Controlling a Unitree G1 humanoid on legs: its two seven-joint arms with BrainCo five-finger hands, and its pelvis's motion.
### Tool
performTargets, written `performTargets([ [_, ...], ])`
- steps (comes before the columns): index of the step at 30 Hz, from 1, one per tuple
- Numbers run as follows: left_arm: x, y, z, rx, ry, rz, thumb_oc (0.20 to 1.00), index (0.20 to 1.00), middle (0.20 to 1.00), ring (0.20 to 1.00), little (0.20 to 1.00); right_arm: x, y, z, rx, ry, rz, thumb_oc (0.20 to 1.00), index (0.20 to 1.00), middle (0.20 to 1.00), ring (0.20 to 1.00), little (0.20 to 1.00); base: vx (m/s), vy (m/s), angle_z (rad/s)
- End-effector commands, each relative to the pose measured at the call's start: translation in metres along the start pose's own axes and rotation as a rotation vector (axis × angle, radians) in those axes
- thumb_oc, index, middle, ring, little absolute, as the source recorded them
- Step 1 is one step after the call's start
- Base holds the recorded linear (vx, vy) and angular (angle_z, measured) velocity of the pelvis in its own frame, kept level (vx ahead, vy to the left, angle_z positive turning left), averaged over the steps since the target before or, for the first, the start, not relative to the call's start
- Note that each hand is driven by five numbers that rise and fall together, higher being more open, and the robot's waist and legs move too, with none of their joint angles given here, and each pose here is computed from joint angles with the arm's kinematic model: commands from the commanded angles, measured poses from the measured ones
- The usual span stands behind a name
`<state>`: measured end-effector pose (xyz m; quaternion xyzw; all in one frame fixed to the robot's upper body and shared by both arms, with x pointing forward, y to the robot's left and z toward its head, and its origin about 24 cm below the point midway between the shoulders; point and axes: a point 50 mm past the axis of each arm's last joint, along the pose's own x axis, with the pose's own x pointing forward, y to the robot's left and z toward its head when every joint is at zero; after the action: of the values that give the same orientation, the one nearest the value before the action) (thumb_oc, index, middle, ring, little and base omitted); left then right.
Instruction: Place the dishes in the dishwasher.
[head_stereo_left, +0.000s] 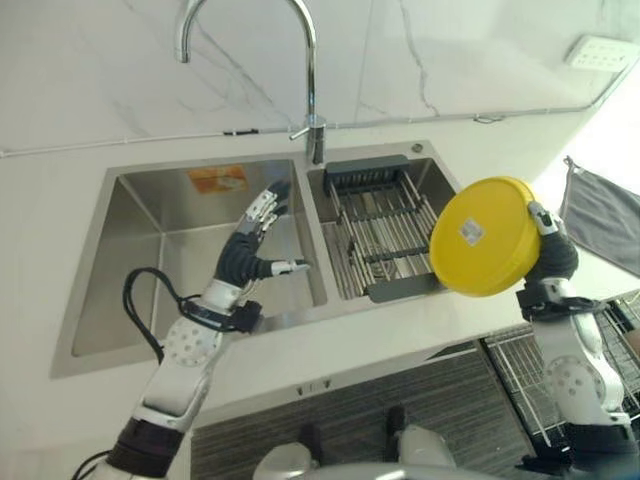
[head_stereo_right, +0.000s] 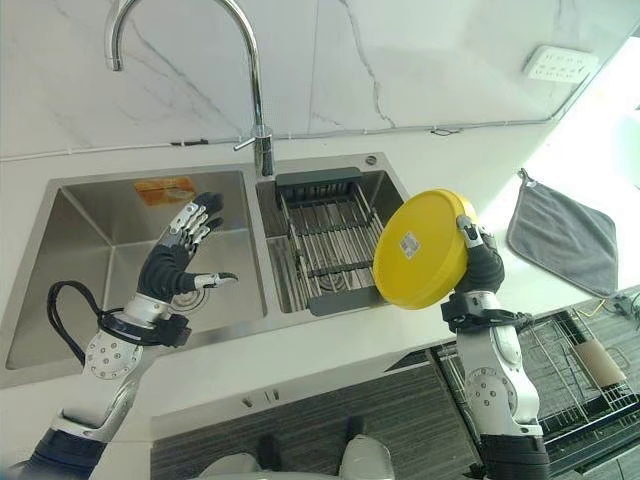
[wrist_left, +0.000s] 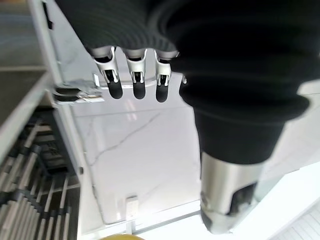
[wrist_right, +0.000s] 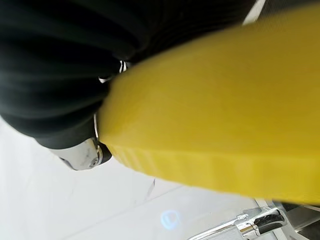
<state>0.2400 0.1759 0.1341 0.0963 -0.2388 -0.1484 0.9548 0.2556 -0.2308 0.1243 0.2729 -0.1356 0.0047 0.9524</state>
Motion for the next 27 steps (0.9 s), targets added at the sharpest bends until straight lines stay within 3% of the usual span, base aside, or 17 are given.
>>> performTargets([
  [1, 0.012, -0.002, 0.029, 0.092, -0.158, -0.094, 1.000, 1.000, 1.000, 1.000, 1.000, 0.010, 0.020, 0.033, 0.068, -0.215, 0.094, 0.200, 0.200, 0.200, 0.200, 0.200, -0.10, -0.428, -0.46],
  [8, 0.016, 0.002, 0.046, 0.112, -0.237, -0.121, 1.000, 1.000, 1.000, 1.000, 1.000, 0.006, 0.021, 0.035, 0.076, -0.222, 0.103, 0.200, 0.200, 0.200, 0.200, 0.200, -0.05, -0.475, -0.57],
  [16, 0.007, 0.007, 0.042, 0.095, -0.220, -0.020, 1.000, 1.000, 1.000, 1.000, 1.000, 0.019, 0.034, 0.049, 0.019, -0.195, 0.184, 0.200, 0.200, 0.200, 0.200, 0.200, -0.07, -0.548, -0.38],
  [21, -0.003, 0.002, 0.037, 0.069, -0.235, -0.024, 1.000, 1.000, 1.000, 1.000, 1.000, 0.019, 0.034, 0.058, -0.014, -0.214, 0.187, 0.200, 0.200, 0.200, 0.200, 0.200, -0.03, -0.086, -0.24],
  [27, 0.002, -0.001, 0.035, 0.085, -0.213, -0.078, 1.000, 1.000, 1.000, 1.000, 1.000, 0.018, 0.037, 0.045, 0.000, -0.223, 0.154, 0.200, 0.200, 0.200, 0.200, 0.200, 0.06, 0.264, -0.03],
])
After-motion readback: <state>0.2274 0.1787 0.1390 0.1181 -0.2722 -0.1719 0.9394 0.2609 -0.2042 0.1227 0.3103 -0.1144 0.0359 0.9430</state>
